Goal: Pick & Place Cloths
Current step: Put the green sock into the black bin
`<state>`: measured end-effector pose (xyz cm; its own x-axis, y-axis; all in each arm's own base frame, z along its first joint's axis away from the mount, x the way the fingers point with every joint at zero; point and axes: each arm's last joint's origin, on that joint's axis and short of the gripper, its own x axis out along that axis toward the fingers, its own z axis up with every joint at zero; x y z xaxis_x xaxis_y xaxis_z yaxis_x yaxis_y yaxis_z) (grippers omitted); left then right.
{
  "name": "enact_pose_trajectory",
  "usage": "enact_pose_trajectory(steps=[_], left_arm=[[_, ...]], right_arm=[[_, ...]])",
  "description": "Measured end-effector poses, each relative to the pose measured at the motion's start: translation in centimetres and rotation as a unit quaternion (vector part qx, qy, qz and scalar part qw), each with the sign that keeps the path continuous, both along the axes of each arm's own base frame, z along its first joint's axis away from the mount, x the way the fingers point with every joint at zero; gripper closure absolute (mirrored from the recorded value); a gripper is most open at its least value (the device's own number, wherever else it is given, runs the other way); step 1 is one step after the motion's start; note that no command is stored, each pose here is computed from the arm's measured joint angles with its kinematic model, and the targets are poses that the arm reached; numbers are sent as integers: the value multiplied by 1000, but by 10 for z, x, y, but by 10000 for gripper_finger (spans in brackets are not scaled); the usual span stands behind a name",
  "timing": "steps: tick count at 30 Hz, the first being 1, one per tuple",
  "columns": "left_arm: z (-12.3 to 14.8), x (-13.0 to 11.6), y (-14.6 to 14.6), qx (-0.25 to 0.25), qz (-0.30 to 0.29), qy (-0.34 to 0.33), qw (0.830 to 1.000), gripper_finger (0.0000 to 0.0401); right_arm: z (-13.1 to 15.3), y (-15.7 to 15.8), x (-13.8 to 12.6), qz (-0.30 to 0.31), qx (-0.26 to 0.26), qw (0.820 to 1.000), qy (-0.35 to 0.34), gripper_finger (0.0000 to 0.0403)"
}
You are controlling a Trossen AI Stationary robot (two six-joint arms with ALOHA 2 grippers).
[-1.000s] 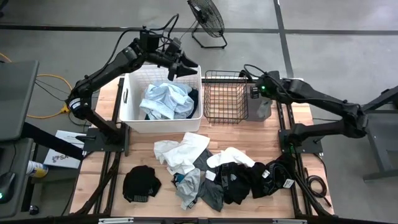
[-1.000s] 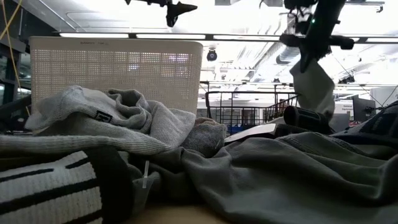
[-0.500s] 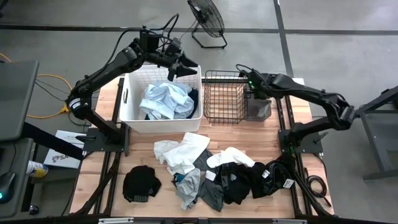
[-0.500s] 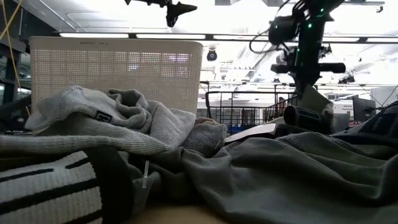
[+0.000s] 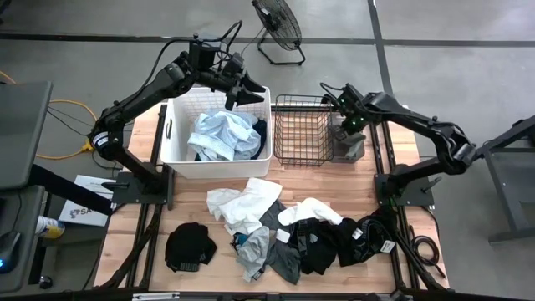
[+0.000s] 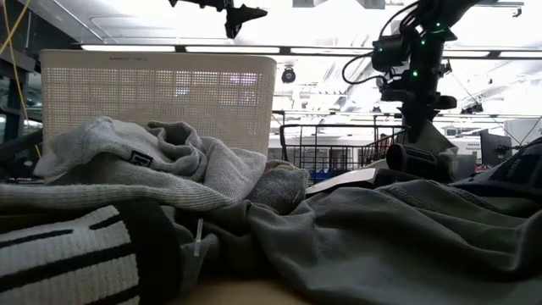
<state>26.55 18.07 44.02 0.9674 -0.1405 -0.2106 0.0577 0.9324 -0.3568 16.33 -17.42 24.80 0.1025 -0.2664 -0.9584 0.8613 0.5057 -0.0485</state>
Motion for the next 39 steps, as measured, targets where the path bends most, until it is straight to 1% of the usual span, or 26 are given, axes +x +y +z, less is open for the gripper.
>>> enact_pose_trajectory(steps=[4, 6, 12, 16, 21, 26, 30, 34, 36, 39], left_arm=[[0, 0, 0, 0, 0, 0, 1000, 160], [0, 0, 0, 0, 0, 0, 1000, 160], [0, 0, 0, 0, 0, 0, 1000, 160], [0, 0, 0, -1, 0, 0, 1000, 160], [0, 0, 0, -2, 0, 1, 1000, 160], [0, 0, 0, -3, 0, 2, 1000, 160], [-1, 0, 0, -4, 0, 4, 1000, 160], [-1, 0, 0, -5, 0, 4, 1000, 160], [-1, 0, 0, -5, 0, 4, 1000, 160], [-1, 0, 0, -6, 1, 4, 1000, 160]], right_arm=[[-1, -4, -4, 57, -3, 998, 23, 399], [-5, -6, -3, 73, 2, 997, 33, 399], [-29, -16, 6, 109, 47, 991, 68, 399], [-46, -23, 9, 118, 68, 986, 99, 398], [-59, -28, 11, 159, 103, 977, 99, 398], [-65, -31, 11, 194, 113, 968, 110, 398], [-66, -32, 9, 190, 112, 968, 118, 395], [-63, -29, 9, 196, 116, 966, 121, 367], [-60, -28, 9, 196, 109, 968, 116, 344], [-52, -25, 11, 192, 83, 972, 105, 300]])
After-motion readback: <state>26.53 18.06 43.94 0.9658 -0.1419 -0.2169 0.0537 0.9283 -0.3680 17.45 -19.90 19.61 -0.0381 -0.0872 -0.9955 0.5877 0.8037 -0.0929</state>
